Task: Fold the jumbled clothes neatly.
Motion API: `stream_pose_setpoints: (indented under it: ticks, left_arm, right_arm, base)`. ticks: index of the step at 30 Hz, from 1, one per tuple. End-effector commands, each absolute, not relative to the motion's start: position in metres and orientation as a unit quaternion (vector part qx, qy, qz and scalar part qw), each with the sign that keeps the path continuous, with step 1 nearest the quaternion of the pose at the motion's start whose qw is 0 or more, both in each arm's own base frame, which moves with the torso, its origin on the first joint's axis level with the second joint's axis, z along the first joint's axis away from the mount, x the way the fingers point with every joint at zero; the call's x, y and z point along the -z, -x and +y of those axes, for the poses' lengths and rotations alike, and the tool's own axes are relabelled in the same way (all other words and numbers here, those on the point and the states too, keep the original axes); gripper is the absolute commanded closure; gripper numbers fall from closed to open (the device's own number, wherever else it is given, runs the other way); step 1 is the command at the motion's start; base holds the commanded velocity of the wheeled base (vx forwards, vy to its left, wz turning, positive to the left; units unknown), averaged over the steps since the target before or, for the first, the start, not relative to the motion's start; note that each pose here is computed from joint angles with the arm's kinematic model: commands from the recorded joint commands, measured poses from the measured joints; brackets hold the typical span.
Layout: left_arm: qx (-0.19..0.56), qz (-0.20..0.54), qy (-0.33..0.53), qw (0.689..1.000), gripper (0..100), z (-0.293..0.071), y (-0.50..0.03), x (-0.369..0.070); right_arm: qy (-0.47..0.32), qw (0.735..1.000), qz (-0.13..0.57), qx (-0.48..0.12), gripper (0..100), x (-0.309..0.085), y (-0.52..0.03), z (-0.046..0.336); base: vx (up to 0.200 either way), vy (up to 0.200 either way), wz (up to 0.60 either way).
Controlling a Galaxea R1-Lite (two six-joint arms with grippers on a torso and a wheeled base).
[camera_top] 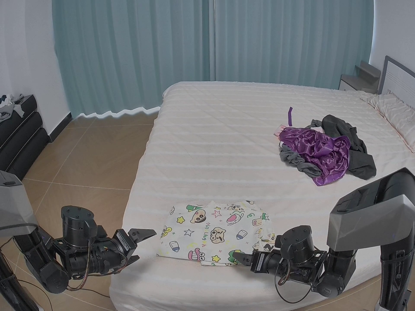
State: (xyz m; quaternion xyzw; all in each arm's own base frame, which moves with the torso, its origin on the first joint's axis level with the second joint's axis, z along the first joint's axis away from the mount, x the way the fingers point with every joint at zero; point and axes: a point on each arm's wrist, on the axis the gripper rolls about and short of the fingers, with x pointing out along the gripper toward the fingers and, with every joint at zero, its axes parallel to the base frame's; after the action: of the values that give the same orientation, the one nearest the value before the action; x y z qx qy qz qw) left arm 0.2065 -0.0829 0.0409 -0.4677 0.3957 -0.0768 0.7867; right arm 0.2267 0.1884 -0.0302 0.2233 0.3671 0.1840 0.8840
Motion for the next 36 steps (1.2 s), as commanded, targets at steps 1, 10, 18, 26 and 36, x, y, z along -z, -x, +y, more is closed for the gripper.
stream_pose_setpoints:
  ticks: [1,10,18,26,36]
  left_arm:
    - [0.072,0.402,0.466,0.785,0,-0.083,-0.207,-0.037]
    - [0.072,0.401,0.466,0.785,0,-0.083,-0.207,-0.037]
    - [0.071,0.401,0.466,0.785,0,-0.083,-0.206,-0.037]
    - [0.071,0.402,0.466,0.785,0,-0.083,-0.206,-0.037]
    - [0.071,0.402,0.466,0.785,0,-0.083,-0.206,-0.037]
  right_arm:
    - [-0.224,0.884,0.367,-0.185,0,0.032,-0.228,0.19]
    - [-0.218,0.883,0.377,-0.176,100,0.039,-0.234,0.194]
    - [-0.218,0.886,0.378,-0.157,100,0.034,-0.232,0.179]
    - [-0.212,0.888,0.381,-0.148,100,0.024,-0.222,0.165]
    - [-0.196,0.889,0.39,-0.139,0,0.029,-0.221,0.158]
  base:
    - [0.0,0.0,0.0]
    - [0.0,0.0,0.0]
    - [0.0,0.0,0.0]
    - [0.0,0.0,0.0]
    - [0.0,0.0,0.0]
